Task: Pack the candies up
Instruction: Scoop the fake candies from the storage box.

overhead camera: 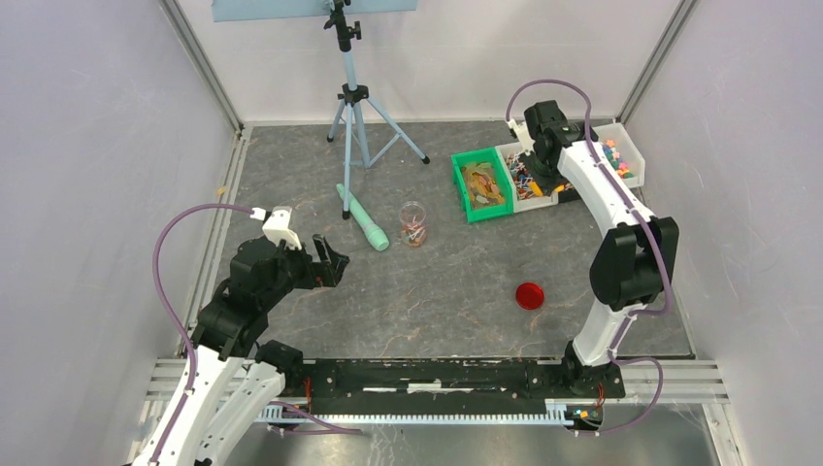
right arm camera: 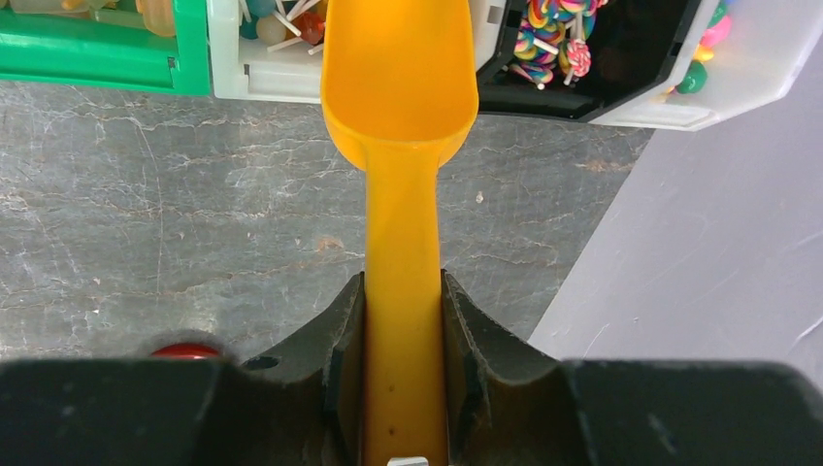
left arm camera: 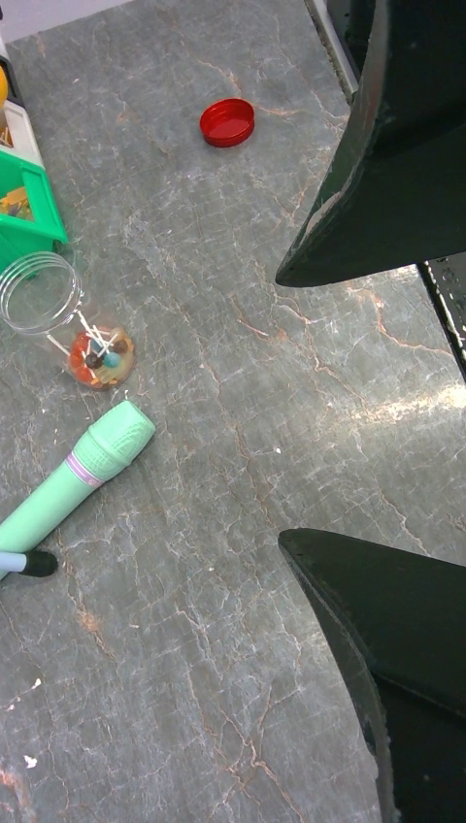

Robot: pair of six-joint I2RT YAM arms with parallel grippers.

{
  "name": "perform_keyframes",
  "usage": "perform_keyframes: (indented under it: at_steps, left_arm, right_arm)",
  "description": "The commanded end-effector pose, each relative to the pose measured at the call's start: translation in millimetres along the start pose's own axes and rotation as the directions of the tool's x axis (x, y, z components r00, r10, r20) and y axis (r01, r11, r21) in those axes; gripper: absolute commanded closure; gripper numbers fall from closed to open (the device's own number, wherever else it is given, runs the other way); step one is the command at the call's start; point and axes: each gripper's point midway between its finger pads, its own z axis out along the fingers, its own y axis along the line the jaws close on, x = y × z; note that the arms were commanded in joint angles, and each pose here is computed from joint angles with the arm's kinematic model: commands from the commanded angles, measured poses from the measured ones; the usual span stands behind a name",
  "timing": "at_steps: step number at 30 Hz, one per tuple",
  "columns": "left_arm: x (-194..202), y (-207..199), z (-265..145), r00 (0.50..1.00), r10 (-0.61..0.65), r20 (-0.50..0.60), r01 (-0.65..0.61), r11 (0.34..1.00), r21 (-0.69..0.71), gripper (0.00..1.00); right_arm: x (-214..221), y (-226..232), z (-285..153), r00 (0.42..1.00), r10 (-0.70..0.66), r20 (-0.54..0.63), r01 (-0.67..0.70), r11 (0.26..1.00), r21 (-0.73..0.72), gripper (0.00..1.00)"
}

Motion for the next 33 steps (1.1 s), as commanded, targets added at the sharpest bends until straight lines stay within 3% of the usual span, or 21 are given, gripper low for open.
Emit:
perform_keyframes:
  at_steps: [1, 17, 33]
  left_arm:
    - [-7.0, -3.9, 0.5, 0.999, 0.014, 0.031, -0.015, 1.0, 0.021, 0.0]
    - [-7.8, -0.4, -0.6, 0.999, 0.013, 0.04, -0.013, 1.0, 0.002, 0.0]
    - [-7.1, 0.1, 0.9, 0.999, 0.009, 0.032, -0.009, 1.0, -0.003, 0.0]
  right_arm:
    - [-12.8, -0.1, 1.1, 1.0, -0.008, 0.006, 0.008, 1.0, -0.019, 1.0]
    - [-40.0, 16.8, 44.5, 0.999, -0.015, 0.053, 0.019, 0.997, -0.075, 1.0]
    - [-13.9, 31.9, 66.8, 0.984, 0.065, 0.165, -0.049, 0.993, -0.104, 1.0]
